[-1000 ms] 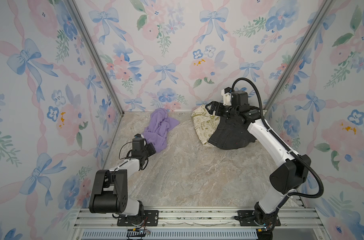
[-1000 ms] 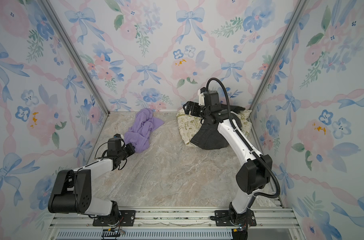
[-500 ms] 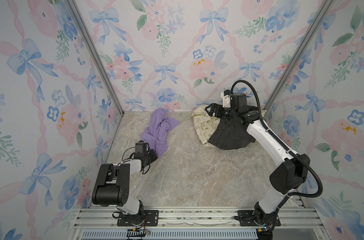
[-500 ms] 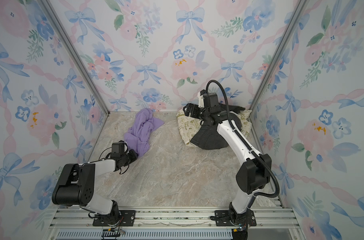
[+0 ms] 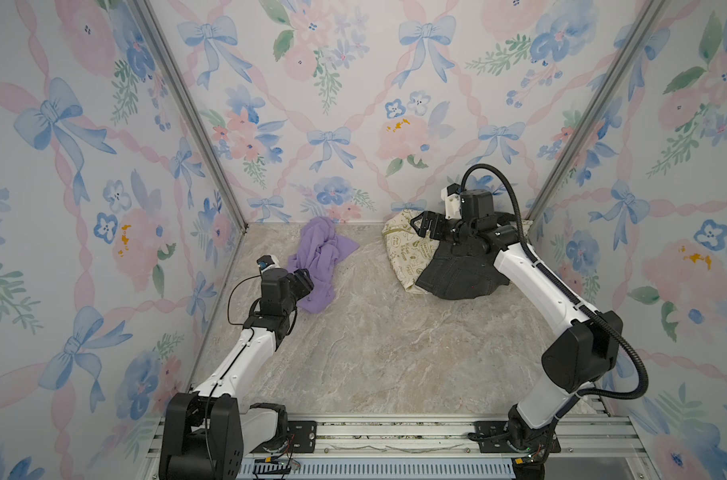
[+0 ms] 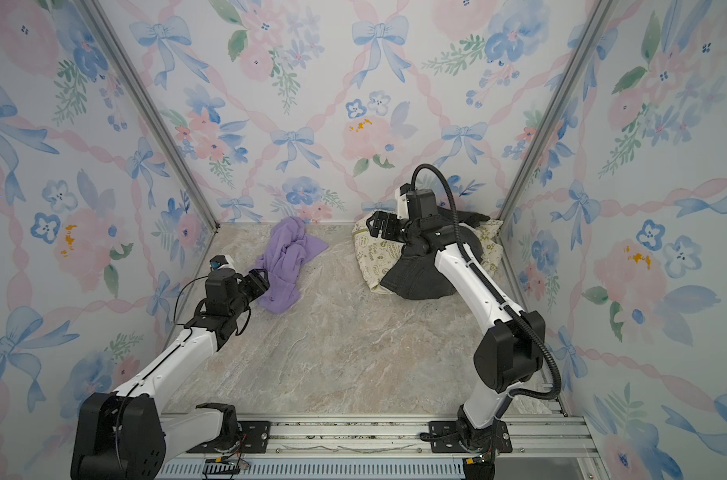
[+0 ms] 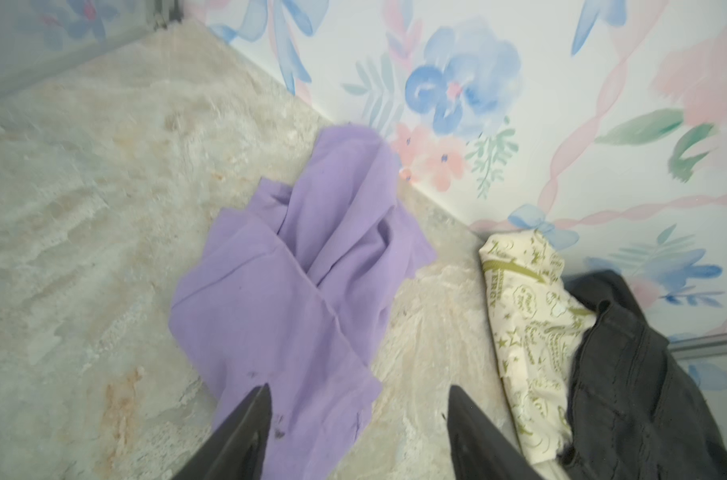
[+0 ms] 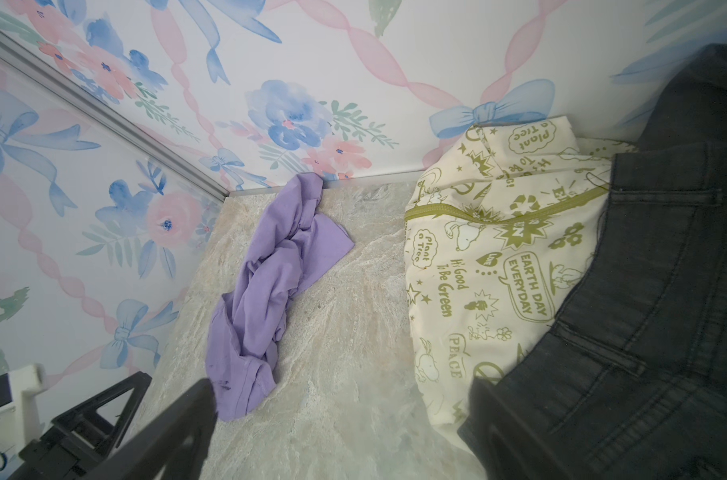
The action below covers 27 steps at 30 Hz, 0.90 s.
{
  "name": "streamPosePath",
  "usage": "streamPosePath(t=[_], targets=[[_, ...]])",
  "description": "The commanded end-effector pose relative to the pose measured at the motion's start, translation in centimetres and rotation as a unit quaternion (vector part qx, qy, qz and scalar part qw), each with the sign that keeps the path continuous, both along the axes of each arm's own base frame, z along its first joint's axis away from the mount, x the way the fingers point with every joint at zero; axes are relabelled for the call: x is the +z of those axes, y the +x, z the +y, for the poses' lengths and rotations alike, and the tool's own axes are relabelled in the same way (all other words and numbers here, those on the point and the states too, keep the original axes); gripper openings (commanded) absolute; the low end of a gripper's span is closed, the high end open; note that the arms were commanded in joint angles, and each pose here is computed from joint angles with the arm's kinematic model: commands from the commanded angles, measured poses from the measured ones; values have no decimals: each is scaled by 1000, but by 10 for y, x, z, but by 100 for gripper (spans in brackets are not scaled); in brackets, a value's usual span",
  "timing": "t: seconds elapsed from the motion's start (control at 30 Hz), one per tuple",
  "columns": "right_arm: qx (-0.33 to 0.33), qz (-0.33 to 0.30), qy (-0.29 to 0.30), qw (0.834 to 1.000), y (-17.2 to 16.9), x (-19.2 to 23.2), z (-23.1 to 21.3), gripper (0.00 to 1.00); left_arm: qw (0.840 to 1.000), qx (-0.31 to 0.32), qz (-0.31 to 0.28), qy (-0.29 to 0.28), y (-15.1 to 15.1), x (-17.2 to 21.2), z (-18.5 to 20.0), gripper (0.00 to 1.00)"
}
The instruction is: Pick out a specific cloth from the pile
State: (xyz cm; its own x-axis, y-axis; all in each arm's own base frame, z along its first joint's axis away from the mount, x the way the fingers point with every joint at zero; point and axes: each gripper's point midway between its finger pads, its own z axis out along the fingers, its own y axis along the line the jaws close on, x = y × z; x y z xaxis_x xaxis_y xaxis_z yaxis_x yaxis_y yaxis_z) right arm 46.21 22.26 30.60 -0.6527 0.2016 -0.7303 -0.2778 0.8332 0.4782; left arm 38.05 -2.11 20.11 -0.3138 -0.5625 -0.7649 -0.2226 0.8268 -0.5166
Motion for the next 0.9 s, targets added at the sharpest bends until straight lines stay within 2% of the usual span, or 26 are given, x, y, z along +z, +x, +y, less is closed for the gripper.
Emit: streamPosePath(t=[0.0,0.13,0.27,0.3,0.4,0.47,0.6,0.77,0.87], targets=[[-4,-43,-1,999,-12,29,-11,97,996,55,-55,36,-1,49,16,78],[-20,-79,-13,997,-17,42,-24,97,987,88,-111,73,-9,100,24,87],[-55,-133,-40,989,-25,58,-47,97,970,79,-180,143,-14,147,25,91],[-66,-145,-49,986,-26,60,-53,97,965,78,-192,159,-15,153,25,97],[-102,-175,-87,975,-33,60,-76,97,949,82,-220,208,-21,159,28,98],[-124,-188,-122,967,-38,52,-91,97,942,90,-226,232,-24,155,32,98],[-154,-190,-201,949,-47,22,-118,97,938,97,-196,270,-22,111,40,98],[-160,-154,-288,931,-58,-39,-142,97,946,88,-169,264,-17,49,50,98],[-174,-134,-308,926,-63,-72,-161,97,949,83,-147,265,-14,16,54,98]])
